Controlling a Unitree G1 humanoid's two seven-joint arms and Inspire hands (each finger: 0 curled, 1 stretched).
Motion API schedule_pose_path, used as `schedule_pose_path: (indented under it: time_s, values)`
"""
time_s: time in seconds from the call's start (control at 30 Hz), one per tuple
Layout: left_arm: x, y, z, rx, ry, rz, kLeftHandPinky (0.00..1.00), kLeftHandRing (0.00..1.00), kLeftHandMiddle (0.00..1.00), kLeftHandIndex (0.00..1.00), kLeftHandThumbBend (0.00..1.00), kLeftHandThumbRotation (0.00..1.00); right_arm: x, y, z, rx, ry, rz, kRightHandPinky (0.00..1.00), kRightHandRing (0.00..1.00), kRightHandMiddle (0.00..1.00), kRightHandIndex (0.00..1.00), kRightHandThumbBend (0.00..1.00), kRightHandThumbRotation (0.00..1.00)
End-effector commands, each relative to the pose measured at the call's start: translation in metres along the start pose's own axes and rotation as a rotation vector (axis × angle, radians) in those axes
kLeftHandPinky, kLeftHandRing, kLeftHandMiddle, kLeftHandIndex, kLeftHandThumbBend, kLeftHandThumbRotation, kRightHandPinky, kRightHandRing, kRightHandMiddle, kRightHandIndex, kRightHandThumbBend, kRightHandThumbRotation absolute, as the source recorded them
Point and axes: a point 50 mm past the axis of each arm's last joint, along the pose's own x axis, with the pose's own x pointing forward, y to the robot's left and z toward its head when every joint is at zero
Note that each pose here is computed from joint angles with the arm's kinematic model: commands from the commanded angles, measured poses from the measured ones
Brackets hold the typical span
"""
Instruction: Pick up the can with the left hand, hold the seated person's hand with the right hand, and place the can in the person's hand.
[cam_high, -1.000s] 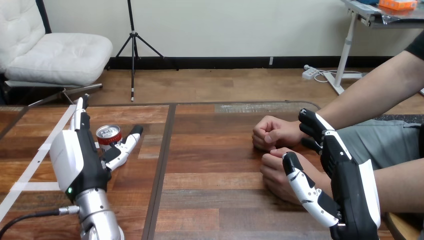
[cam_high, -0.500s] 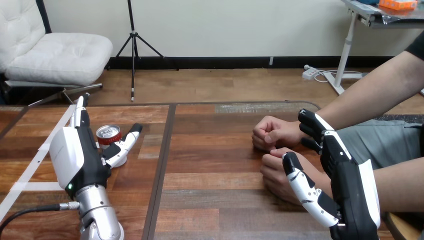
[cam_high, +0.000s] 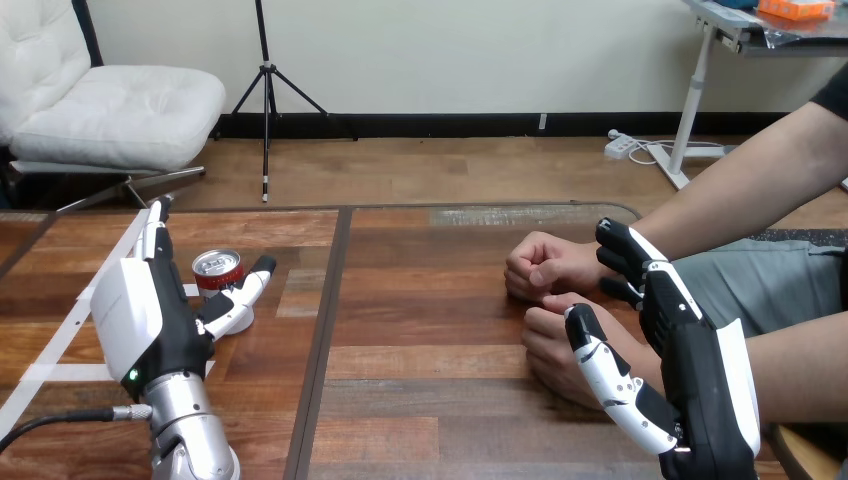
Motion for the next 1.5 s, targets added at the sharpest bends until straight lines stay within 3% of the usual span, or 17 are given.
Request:
schedule_pose_path:
  time_s: [0.0,0.7,1.13,1.47]
  values:
    - [0.027,0.008,0.023,-0.004,-0.075,0.054,0.72,0.83,0.88,0.90,0.82,0.41,0.017,-0.003,0.015,-0.004,-0.104,-0.014,0.81,0.87,0.88,0.86,0.48,0.48]
    - [0.033,0.009,0.021,0.049,-0.049,0.035,0.73,0.82,0.87,0.89,0.83,0.43,0.018,-0.004,0.015,0.005,-0.105,-0.008,0.81,0.87,0.88,0.86,0.48,0.46]
    - [0.038,0.010,0.024,0.061,-0.055,0.013,0.73,0.81,0.86,0.88,0.83,0.41,0.020,-0.005,0.015,-0.016,-0.118,-0.002,0.76,0.84,0.87,0.86,0.48,0.47]
    - [0.044,0.010,0.027,0.096,-0.045,-0.017,0.72,0.81,0.86,0.88,0.83,0.43,0.020,-0.005,0.015,-0.004,-0.116,-0.003,0.79,0.86,0.87,0.86,0.49,0.46]
